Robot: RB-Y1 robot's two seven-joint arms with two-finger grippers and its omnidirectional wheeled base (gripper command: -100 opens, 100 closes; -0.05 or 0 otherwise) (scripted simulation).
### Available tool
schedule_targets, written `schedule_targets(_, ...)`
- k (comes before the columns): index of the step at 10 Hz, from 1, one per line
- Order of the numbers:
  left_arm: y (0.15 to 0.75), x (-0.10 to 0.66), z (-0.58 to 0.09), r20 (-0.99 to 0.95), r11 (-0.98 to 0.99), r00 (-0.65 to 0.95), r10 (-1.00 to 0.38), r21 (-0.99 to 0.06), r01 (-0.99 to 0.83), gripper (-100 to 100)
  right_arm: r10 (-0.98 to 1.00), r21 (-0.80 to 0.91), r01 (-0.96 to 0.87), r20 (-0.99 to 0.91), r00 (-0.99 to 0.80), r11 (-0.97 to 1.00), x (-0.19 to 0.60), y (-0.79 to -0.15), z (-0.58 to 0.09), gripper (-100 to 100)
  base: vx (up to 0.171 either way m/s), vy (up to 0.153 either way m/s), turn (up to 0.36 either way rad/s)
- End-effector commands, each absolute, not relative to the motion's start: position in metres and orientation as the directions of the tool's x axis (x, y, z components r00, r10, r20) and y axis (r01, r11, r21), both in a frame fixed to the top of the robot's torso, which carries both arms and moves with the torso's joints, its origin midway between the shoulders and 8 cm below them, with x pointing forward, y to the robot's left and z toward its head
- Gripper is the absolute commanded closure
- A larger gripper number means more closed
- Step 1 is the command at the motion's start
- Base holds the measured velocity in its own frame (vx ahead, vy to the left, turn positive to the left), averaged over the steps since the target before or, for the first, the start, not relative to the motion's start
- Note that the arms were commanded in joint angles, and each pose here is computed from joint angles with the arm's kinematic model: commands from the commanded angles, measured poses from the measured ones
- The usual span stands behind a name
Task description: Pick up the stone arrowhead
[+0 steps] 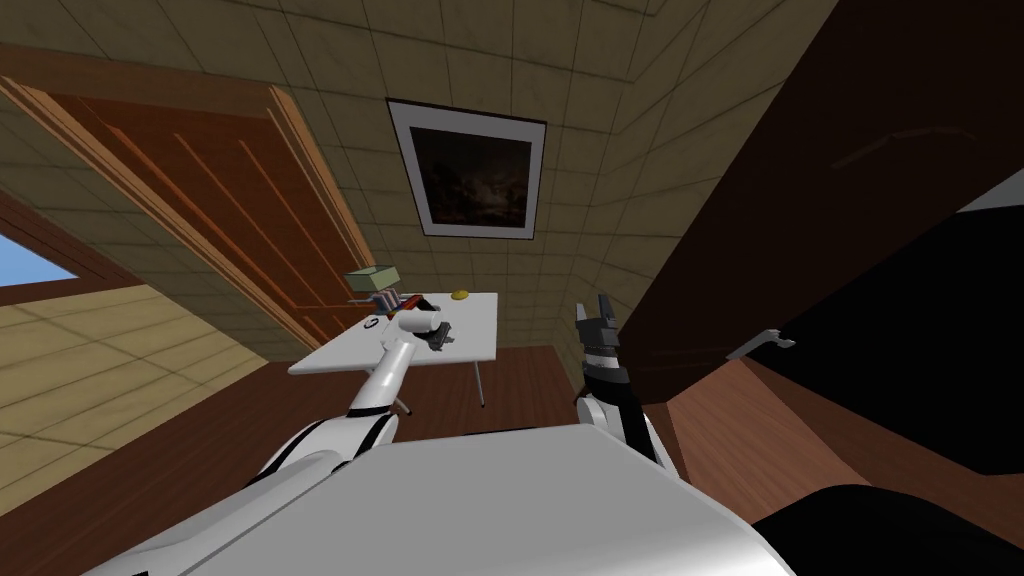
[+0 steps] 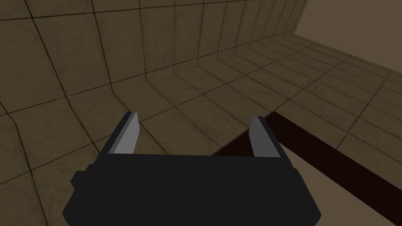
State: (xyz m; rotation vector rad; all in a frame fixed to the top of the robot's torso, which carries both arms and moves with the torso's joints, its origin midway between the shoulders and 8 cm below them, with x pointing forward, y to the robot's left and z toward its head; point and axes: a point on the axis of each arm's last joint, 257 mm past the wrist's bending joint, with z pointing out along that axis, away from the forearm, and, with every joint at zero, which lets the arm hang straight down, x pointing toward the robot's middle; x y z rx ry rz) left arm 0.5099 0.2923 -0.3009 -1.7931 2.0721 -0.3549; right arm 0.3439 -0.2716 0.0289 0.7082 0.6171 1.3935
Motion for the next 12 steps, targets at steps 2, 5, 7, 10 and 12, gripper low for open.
schedule_targets(2,0.291,0.494,-0.312,-0.099,0.151,-0.125,-0.987,-0.341,-0.928,-100,0.996,0.757,-0.653,0.023,0.088,0.040,0.344,-0.272,0.029,0,0.074,0.040,-0.051)
schedule_targets(5,0.291,0.477,-0.321,-0.081,0.147,-0.130,-0.988,-0.248,-0.957,-100,0.996,0.757,-0.653,0.023,0.088,0.040,0.344,-0.272,0.029,0,0.078,0.035,-0.056)
schedule_targets(7,0.292,0.465,-0.324,-0.072,0.144,-0.132,-0.989,-0.194,-0.970,-100,0.996,0.757,-0.653,0.023,0.088,0.040,0.344,-0.272,0.029,0,0.073,0.039,-0.037)
schedule_targets(10,0.295,0.449,-0.327,-0.059,0.139,-0.133,-0.989,-0.109,-0.984,-100,0.996,0.757,-0.653,0.023,0.088,0.040,0.344,-0.272,0.029,0,0.069,0.040,-0.048)
schedule_targets(12,0.296,0.449,-0.327,-0.059,0.139,-0.133,-0.989,-0.108,-0.984,-100,0.996,0.757,-0.653,0.023,0.088,0.040,0.344,-0.272,0.029,0,0.037,0.027,-0.019)
